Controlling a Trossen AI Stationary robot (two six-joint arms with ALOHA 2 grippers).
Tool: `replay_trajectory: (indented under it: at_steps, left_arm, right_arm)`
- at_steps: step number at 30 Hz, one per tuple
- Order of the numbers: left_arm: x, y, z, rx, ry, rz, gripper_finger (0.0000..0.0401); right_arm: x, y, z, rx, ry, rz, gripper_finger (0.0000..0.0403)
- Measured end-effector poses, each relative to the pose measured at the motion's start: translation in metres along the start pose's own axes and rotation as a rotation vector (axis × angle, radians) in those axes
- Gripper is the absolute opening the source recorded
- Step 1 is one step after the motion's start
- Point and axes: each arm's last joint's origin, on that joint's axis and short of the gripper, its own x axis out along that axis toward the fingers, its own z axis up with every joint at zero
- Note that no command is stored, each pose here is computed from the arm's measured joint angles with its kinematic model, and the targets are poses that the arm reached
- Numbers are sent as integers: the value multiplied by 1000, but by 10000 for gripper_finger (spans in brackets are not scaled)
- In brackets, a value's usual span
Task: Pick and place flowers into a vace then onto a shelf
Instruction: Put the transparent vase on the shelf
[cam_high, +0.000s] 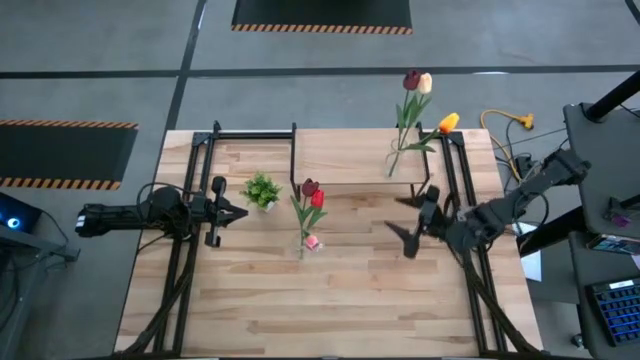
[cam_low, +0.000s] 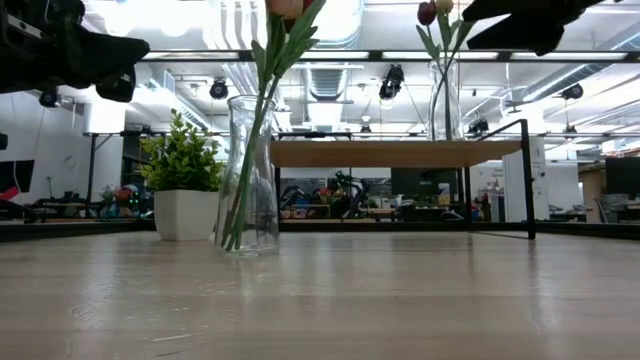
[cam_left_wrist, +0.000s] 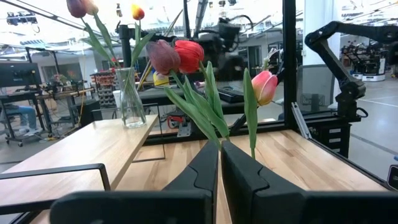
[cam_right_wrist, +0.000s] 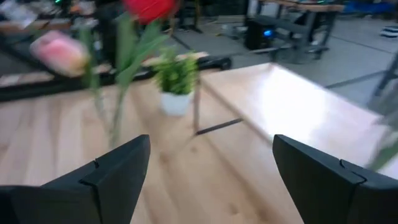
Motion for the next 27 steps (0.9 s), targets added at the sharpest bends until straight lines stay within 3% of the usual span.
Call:
replay_trajectory:
  at_steps: [8,15,22,27]
  left_arm:
    - [0,0,0,0,0,0,3]
    - [0,0,0,0,0,0,3]
    - [0,0,0,0,0,0,3]
    - [0,0,0,0,0,0,3]
  right_arm:
    - [9,48,-37,-115,30,98,329]
    - [35,80,-72,-171,68,79,329]
    - [68,107,-91,-129,57,98,332]
    - [96,121,-96,-135,73,53,362]
